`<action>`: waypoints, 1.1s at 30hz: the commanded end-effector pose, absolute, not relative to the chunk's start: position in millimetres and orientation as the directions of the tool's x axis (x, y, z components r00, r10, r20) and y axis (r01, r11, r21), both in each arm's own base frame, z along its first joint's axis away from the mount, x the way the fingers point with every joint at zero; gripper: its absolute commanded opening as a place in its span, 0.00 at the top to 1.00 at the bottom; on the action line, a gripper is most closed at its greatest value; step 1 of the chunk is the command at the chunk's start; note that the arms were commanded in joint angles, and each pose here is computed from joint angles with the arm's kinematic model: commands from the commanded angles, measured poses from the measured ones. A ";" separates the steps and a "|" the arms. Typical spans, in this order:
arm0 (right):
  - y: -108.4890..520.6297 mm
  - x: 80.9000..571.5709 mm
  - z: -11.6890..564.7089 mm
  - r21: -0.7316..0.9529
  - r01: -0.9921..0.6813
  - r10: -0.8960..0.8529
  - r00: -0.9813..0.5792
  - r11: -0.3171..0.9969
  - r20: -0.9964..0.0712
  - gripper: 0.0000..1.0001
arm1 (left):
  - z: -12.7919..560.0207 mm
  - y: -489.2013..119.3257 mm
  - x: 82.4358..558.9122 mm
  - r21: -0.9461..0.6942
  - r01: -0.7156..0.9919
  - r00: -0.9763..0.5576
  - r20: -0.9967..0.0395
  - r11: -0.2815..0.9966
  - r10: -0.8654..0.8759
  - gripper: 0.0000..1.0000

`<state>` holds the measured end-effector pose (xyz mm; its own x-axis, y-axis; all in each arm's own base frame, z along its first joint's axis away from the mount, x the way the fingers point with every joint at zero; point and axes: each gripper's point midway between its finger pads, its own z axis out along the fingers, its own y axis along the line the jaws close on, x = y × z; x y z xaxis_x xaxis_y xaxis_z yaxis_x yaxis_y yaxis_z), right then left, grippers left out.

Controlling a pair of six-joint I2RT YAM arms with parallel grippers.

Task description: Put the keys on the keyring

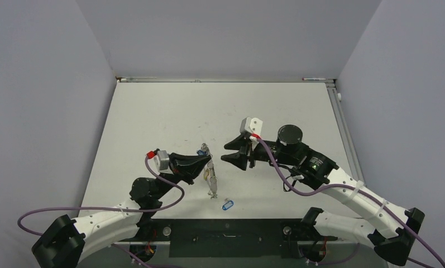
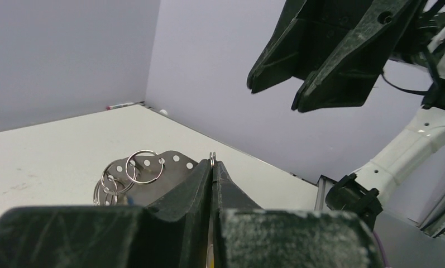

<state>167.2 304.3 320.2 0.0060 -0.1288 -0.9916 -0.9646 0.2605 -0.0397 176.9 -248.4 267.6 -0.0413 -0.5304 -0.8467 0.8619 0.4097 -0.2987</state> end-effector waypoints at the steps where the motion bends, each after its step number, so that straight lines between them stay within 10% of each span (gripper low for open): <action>1: 318.0 138.7 331.3 -0.042 -0.998 -0.114 0.036 0.053 -0.993 0.62 | 316.1 -241.9 153.6 -0.241 0.920 0.011 -0.771 0.308 -0.637 1.00; 33: 345.8 135.7 322.2 -0.010 -0.995 -0.132 0.023 -0.100 -0.991 0.68 | 343.1 -243.0 114.3 -0.171 0.978 -0.040 -0.718 0.120 -0.695 1.00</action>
<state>131.0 337.7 302.4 -0.0503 -0.1908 -0.9803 -0.9948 -0.0775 0.0662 128.9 -251.5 306.4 -0.0860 -0.6175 -0.7819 0.9552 0.1719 -0.2409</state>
